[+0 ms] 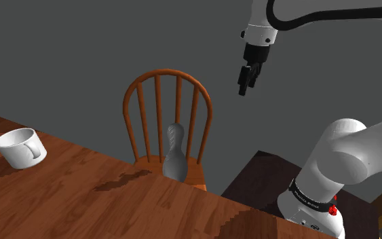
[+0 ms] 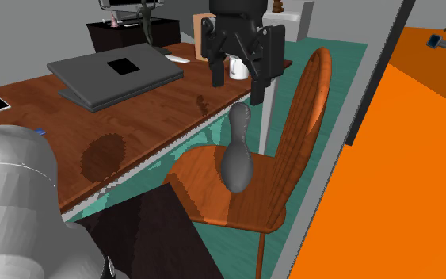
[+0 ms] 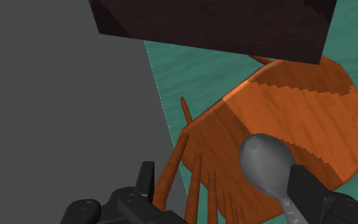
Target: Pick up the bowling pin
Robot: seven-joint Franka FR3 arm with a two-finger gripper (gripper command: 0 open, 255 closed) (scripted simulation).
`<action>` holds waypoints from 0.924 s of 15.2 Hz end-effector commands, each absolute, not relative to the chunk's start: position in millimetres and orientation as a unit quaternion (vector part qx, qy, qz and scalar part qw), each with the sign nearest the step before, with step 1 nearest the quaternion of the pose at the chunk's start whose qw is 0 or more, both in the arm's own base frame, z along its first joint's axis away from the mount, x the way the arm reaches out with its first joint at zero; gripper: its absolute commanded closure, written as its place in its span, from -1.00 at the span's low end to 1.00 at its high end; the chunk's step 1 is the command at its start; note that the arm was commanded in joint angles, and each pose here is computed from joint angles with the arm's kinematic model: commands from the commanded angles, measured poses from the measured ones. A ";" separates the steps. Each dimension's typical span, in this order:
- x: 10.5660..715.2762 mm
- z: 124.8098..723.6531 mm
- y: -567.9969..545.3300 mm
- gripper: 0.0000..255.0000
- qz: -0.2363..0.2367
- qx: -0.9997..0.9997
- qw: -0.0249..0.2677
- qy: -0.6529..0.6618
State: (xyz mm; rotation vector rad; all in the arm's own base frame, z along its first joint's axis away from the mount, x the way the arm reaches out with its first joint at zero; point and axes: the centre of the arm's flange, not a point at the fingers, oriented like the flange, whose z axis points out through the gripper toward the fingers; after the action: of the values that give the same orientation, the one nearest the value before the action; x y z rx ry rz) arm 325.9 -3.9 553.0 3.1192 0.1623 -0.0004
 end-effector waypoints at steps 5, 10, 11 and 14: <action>358.8 531.3 37.5 -1.00 -0.012 0.998 0.019 0.053; 399.3 502.1 88.6 -1.00 -0.026 0.998 0.032 0.054; 407.2 495.9 98.8 -1.00 -0.029 0.998 0.034 0.055; 430.9 476.9 129.1 -1.00 -0.038 0.997 0.042 0.055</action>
State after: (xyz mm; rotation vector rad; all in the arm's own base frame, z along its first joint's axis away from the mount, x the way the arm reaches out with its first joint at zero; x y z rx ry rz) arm 422.8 116.4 482.7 3.0558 0.1693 -0.1063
